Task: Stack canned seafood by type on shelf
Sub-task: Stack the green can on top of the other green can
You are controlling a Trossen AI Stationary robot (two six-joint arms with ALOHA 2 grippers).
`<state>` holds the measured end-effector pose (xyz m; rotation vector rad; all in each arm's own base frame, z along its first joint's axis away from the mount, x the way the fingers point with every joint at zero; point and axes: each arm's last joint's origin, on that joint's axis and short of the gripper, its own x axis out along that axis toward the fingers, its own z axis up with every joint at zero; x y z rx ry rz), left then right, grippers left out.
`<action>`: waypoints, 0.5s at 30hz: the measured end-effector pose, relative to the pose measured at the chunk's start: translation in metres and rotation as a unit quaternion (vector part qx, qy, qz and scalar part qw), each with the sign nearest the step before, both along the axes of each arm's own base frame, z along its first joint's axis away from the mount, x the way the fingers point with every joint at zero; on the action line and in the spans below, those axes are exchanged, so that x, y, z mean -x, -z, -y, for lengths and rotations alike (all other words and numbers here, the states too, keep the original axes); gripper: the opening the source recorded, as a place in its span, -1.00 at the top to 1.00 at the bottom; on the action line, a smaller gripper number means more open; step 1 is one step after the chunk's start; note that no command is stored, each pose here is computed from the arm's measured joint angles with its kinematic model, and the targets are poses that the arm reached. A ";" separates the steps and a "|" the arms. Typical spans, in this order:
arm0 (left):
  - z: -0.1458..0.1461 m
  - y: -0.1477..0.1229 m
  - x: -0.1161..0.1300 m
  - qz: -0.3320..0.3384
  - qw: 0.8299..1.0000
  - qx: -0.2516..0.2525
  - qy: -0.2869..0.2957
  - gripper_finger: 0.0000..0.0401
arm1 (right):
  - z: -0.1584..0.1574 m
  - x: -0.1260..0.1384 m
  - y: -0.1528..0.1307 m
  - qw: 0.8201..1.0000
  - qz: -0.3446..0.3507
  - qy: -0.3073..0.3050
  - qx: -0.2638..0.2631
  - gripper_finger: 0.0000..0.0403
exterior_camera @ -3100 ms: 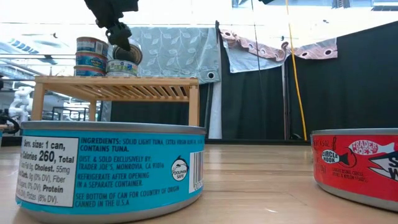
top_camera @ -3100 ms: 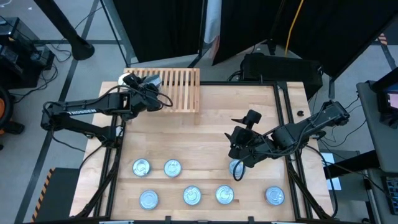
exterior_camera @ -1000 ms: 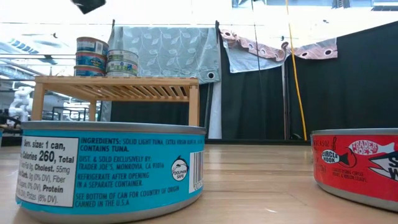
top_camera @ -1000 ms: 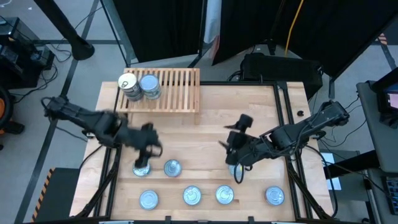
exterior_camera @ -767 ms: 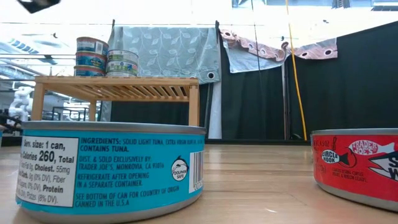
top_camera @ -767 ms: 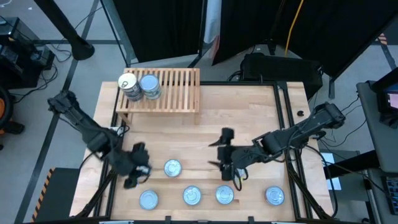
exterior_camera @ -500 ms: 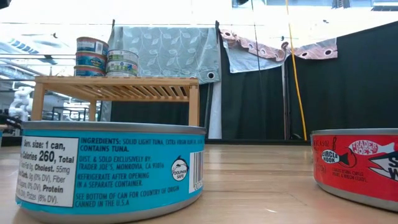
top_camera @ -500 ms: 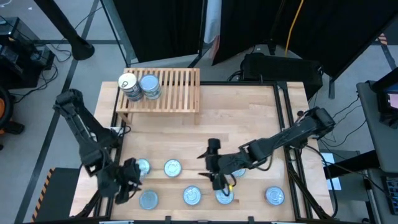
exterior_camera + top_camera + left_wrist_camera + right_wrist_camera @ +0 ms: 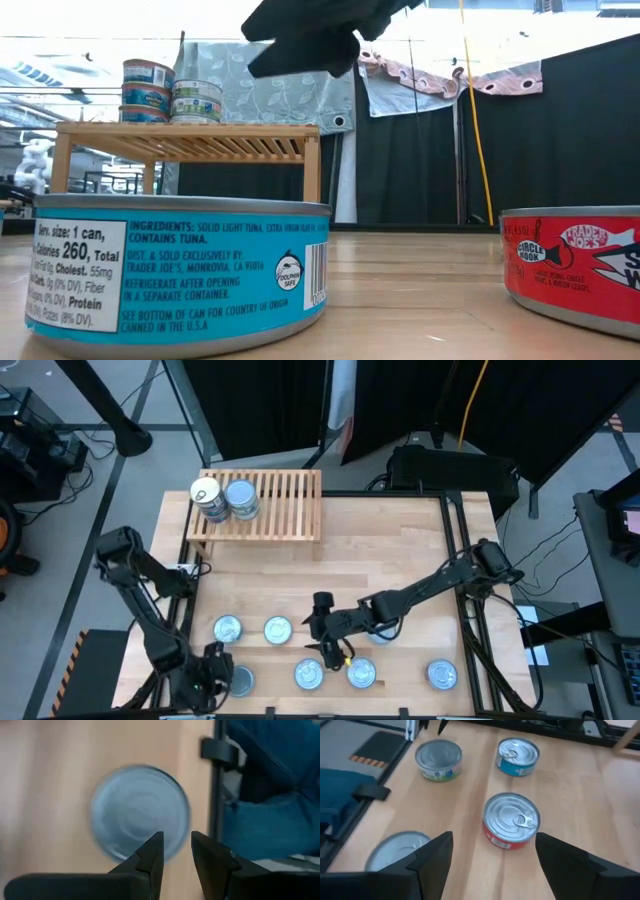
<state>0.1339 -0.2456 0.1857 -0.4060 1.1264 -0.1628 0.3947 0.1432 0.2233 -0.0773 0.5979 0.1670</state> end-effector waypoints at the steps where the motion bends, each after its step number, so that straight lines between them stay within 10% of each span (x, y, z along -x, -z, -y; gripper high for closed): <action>1: 0.003 0.003 0.000 -0.008 1.000 0.009 -0.002 0.48 | 0.001 -0.001 -0.001 1.000 0.002 -0.004 -0.005 -0.33; 15: 0.012 0.031 0.000 -0.034 0.999 -0.031 -0.023 0.48 | 0.005 -0.008 -0.008 0.998 0.041 -0.042 -0.036 0.18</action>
